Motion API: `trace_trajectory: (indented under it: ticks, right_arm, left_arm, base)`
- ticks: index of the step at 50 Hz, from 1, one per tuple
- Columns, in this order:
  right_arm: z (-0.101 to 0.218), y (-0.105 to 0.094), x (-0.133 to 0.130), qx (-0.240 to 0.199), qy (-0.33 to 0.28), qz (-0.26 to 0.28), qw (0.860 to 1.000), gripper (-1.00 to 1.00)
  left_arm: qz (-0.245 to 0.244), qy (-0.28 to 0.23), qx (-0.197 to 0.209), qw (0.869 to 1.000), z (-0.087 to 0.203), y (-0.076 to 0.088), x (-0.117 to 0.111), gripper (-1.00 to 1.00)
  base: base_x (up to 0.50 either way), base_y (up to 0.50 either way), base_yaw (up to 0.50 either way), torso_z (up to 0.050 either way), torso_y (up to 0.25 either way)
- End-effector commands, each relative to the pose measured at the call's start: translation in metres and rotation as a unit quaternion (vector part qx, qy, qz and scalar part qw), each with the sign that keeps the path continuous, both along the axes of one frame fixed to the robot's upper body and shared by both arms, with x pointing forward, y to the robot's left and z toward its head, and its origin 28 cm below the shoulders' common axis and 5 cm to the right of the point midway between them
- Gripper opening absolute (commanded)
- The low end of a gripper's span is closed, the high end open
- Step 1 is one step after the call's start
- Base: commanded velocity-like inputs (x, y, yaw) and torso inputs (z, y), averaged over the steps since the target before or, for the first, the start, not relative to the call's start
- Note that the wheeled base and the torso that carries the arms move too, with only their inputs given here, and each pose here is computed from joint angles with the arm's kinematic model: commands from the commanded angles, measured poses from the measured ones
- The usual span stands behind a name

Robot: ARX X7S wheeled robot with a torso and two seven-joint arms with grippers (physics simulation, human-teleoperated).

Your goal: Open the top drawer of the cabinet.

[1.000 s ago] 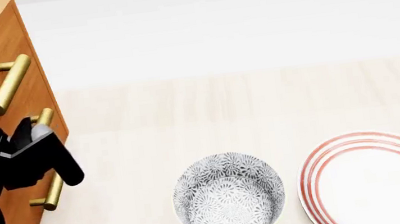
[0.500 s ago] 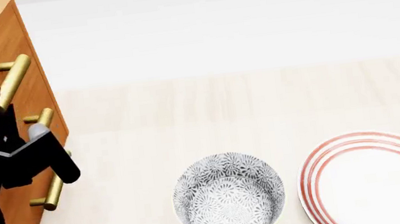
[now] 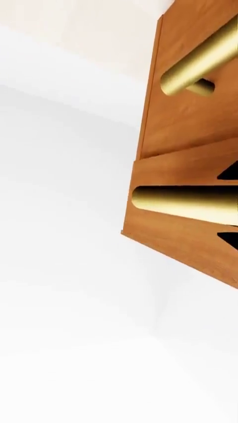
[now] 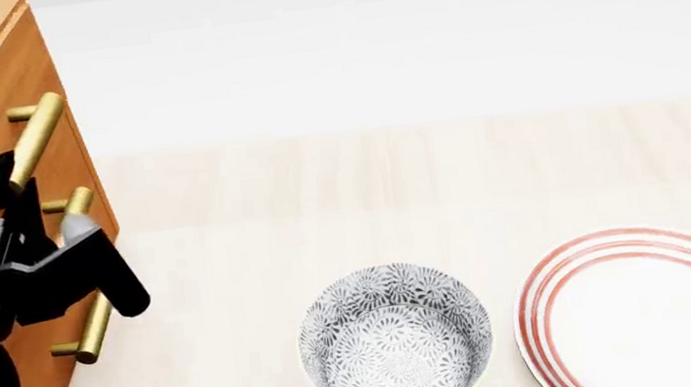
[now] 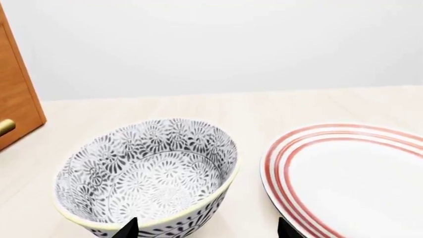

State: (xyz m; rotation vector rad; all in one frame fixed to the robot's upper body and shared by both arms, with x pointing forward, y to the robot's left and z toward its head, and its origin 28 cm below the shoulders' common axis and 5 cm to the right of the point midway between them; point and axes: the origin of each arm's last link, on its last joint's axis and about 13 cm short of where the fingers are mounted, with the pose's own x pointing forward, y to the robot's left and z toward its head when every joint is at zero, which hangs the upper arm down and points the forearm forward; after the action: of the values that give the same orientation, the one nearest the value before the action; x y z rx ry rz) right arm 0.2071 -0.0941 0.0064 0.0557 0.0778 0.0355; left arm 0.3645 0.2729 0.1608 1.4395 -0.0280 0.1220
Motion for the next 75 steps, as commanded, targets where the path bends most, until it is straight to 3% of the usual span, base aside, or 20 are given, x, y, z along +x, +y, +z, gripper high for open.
trace_trajectory:
  ticks: [1,32,45,59,60,68,71,75]
  right_arm:
    - [0.001,0.0,0.003,0.003,-0.007,-0.002,1.0,1.0]
    - [-0.001,0.0,0.002,0.008,-0.003,0.004,1.0,1.0]
    - [-0.001,0.0,0.001,0.009,-0.002,0.007,1.0,1.0]
    - [0.0,0.001,0.001,0.01,0.002,0.007,1.0,1.0]
    - [-0.001,0.001,0.001,0.01,0.002,0.007,1.0,1.0]
    - [-0.001,0.0,0.002,0.011,0.003,0.005,1.0,1.0]
    - [0.0,0.0,0.002,0.012,0.003,0.004,1.0,1.0]
    - [-0.001,0.0,0.003,0.012,0.004,0.003,1.0,1.0]
  left_arm:
    - [-0.044,0.018,-0.016,0.999,-0.003,-0.029,0.002,-1.0]
    - [-0.132,0.024,-0.025,0.991,0.005,-0.089,-0.005,-1.0]
    - [-0.158,0.021,-0.028,0.987,0.011,-0.104,-0.01,-1.0]
    - [-0.156,0.014,-0.033,0.987,0.013,-0.104,-0.01,-1.0]
    - [-0.151,0.018,-0.039,0.988,0.013,-0.104,-0.009,1.0]
    - [-0.158,0.01,-0.054,0.986,0.017,-0.106,-0.013,1.0]
    - [-0.167,0.017,-0.101,0.981,0.022,-0.11,-0.02,1.0]
    - [-0.174,0.012,-0.133,0.976,0.033,-0.114,-0.024,1.0]
  base:
    - [0.0,0.0,0.0,0.0,0.0]
    - [0.0,0.0,0.0,0.0,0.0]
    - [-0.01,0.0,0.0,0.0,0.002]
    - [-0.01,0.0,0.0,0.0,0.004]
    - [-0.01,0.0,0.0,0.0,0.0]
    - [0.0,0.0,0.0,0.0,0.0]
    - [0.0,0.0,0.0,0.0,0.0]
    - [0.0,0.0,0.0,0.0,0.0]
